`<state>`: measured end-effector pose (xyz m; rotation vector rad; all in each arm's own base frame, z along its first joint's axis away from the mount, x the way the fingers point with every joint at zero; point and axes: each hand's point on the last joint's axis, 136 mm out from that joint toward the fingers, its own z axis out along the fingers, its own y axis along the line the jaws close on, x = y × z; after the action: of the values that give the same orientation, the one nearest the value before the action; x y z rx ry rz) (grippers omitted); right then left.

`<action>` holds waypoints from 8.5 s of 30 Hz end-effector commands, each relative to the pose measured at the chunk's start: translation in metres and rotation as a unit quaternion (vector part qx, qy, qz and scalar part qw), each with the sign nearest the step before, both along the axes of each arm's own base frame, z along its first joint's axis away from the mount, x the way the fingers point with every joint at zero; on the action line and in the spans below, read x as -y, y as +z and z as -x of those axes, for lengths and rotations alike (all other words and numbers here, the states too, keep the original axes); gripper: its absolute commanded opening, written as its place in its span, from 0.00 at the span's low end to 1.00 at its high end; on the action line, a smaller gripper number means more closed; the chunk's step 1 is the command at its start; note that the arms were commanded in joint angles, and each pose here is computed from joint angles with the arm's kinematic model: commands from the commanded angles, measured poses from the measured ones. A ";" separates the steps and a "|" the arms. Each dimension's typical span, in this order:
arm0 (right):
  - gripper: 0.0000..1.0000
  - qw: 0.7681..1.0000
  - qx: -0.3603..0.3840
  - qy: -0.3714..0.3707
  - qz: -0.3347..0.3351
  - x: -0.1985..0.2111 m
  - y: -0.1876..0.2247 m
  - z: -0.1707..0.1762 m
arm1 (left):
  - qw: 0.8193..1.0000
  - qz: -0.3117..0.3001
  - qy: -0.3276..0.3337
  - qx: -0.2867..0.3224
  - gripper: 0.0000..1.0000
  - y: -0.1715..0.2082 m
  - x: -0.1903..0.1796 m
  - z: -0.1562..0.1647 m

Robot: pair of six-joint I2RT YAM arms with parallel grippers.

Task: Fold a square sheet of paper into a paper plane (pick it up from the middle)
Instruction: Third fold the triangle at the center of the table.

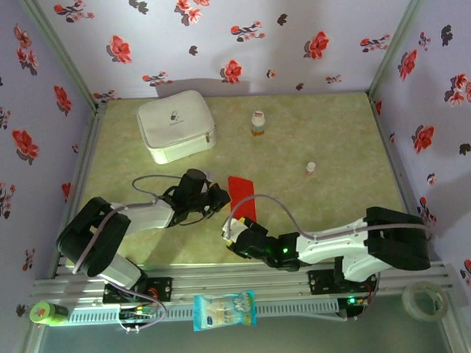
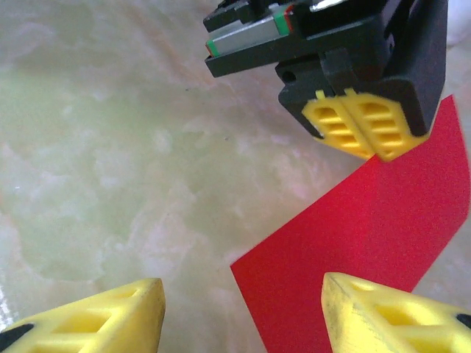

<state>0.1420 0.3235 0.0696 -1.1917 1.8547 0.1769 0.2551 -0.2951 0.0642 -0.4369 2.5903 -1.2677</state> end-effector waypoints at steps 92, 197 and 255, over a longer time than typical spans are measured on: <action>0.00 0.905 -0.349 -0.059 -0.237 -0.009 0.009 -0.032 | 0.968 -0.145 -0.204 -0.008 0.16 -0.050 0.021 -0.036; 0.00 0.915 -0.309 -0.243 -0.090 0.046 -0.044 -0.084 | 0.965 -0.182 -0.187 -0.014 0.14 -0.060 0.002 -0.026; 0.00 0.905 -0.327 -0.257 -0.088 0.052 -0.057 -0.077 | 0.999 0.009 -0.038 0.013 0.00 -0.013 0.022 0.038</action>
<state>0.2187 0.2782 0.0185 -0.5281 2.5867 0.4998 0.2187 -0.3157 0.0535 -0.3139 2.6139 -1.3038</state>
